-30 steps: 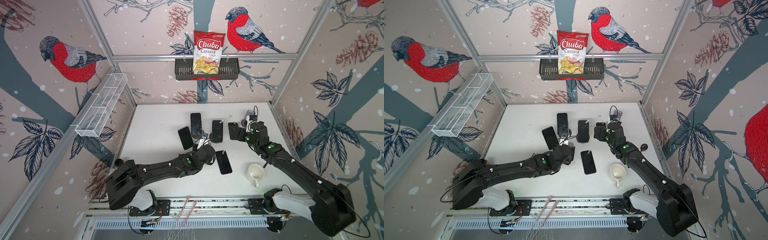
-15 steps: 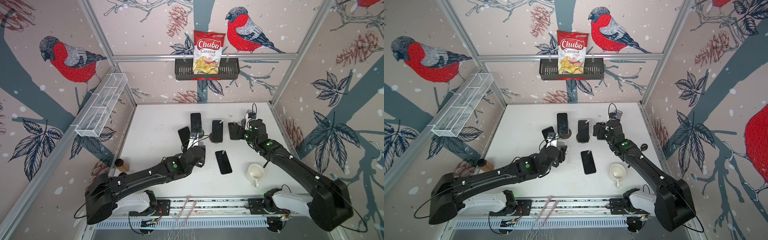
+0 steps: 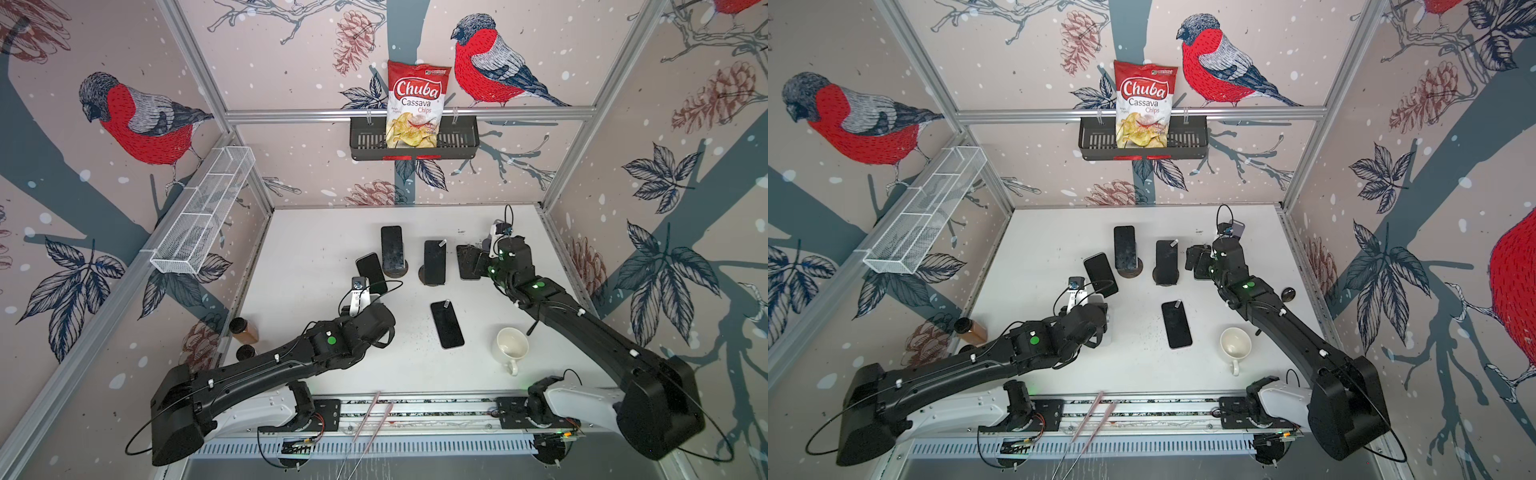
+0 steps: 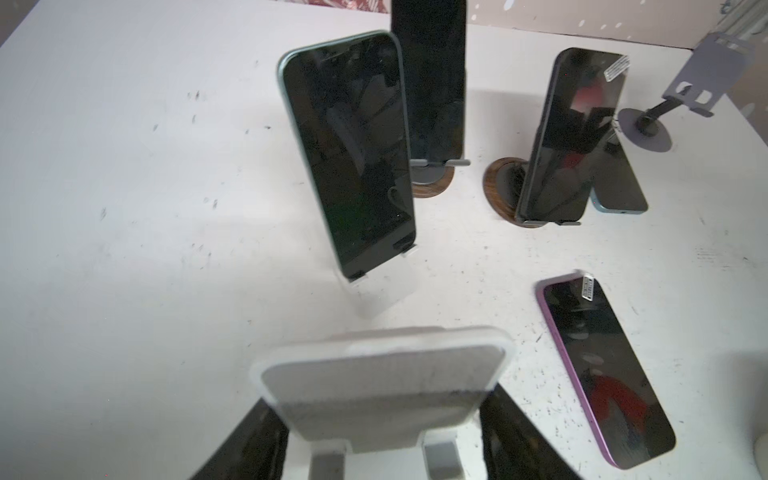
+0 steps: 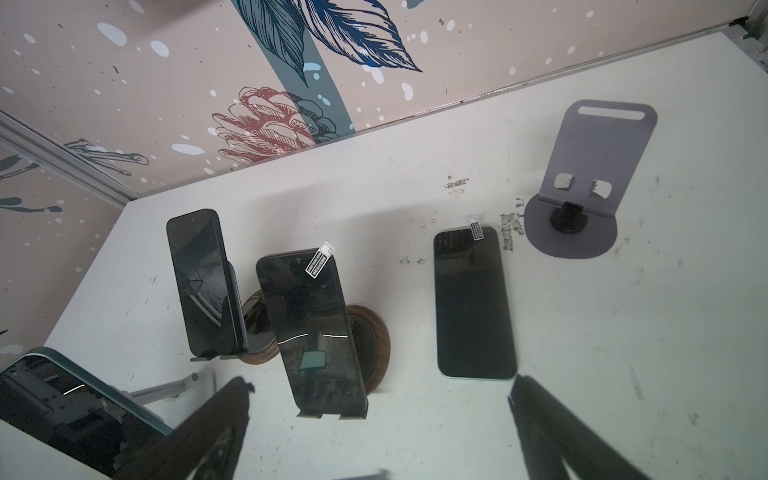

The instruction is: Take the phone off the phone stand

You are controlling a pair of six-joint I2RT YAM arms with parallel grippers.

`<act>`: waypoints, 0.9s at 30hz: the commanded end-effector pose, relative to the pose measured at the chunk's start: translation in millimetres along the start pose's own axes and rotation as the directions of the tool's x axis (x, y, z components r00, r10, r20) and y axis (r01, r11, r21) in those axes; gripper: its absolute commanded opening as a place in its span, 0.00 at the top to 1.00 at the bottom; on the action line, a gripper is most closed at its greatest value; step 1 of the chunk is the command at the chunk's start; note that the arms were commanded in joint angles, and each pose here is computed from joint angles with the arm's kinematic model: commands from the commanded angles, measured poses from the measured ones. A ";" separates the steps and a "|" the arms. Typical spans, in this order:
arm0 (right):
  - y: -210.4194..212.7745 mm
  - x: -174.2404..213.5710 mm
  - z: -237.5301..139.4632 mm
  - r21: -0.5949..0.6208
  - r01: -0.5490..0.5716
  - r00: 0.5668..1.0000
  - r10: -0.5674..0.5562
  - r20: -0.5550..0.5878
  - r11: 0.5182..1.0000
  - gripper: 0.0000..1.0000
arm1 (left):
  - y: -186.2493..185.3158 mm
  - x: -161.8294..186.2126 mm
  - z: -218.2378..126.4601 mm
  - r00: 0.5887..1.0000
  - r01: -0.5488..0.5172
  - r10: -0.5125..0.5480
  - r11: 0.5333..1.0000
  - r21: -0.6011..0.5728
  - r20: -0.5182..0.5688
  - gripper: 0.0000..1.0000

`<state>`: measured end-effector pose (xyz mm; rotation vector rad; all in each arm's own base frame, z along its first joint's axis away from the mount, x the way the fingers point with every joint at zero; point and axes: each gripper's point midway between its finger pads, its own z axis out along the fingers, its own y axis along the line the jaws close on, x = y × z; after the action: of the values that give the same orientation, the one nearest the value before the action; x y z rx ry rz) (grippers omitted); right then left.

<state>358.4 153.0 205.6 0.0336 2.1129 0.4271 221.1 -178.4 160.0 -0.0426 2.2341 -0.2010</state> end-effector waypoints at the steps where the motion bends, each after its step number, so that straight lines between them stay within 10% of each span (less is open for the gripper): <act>1: 5.6 -5.8 0.4 -0.023 0.002 1.000 -0.001 0.017 1.000 0.01 | 26.0 2.3 -3.9 0.999 0.049 -0.049 0.995 -0.090 0.012 0.44; 27: 8.9 -6.9 1.0 -0.032 0.008 1.000 -0.007 0.005 0.999 0.01 | 122.0 -56.1 44.0 0.970 0.229 -0.195 0.930 -0.287 0.145 0.37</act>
<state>360.2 158.4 205.0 0.0164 2.1223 0.4457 272.4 -49.8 143.0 -0.4977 2.1942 0.0998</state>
